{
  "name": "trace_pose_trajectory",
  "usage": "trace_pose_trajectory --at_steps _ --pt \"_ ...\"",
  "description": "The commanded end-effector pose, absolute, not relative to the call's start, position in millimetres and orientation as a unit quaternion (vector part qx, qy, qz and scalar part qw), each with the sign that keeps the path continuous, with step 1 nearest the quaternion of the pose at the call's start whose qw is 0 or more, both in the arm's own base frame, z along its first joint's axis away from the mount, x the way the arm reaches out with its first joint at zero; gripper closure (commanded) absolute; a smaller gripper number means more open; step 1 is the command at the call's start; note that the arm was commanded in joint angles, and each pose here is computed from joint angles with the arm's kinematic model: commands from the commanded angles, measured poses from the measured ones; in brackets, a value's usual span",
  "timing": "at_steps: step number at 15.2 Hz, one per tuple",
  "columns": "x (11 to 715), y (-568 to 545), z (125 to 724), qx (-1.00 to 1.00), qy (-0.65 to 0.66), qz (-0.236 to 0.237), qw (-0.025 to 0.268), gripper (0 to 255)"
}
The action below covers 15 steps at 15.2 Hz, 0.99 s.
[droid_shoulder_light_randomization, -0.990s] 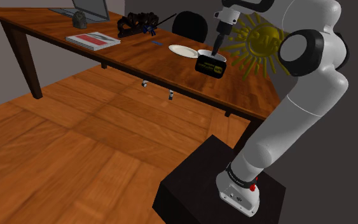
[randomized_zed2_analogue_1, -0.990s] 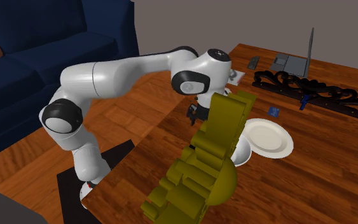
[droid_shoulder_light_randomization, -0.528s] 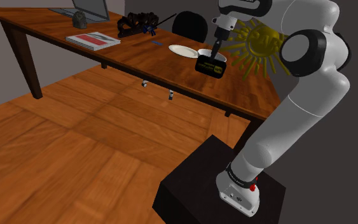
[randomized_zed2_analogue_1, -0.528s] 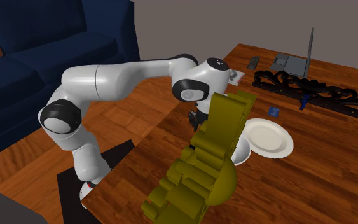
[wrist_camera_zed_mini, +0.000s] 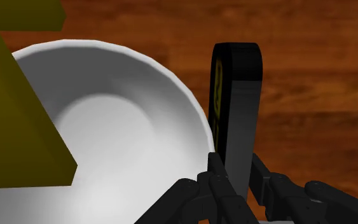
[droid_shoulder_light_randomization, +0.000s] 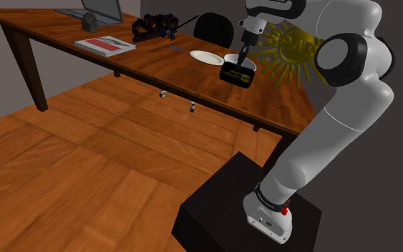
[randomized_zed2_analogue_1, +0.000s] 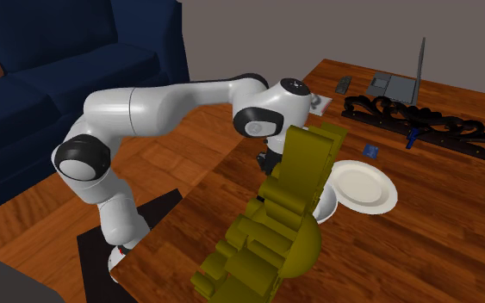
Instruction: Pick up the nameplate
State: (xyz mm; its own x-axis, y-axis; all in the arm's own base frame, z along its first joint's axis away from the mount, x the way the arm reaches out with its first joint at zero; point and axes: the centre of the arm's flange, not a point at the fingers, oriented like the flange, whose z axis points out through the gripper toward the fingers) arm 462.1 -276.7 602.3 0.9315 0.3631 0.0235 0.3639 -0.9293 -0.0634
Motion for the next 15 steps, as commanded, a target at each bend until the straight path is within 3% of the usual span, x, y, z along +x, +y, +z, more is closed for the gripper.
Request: trace_pose_trajectory --at_steps 1,15 --pt "460.5 -277.0 601.9 -0.982 -0.184 -0.005 0.033 255" --pt "460.5 -277.0 675.8 -0.982 -0.184 -0.005 0.033 255"
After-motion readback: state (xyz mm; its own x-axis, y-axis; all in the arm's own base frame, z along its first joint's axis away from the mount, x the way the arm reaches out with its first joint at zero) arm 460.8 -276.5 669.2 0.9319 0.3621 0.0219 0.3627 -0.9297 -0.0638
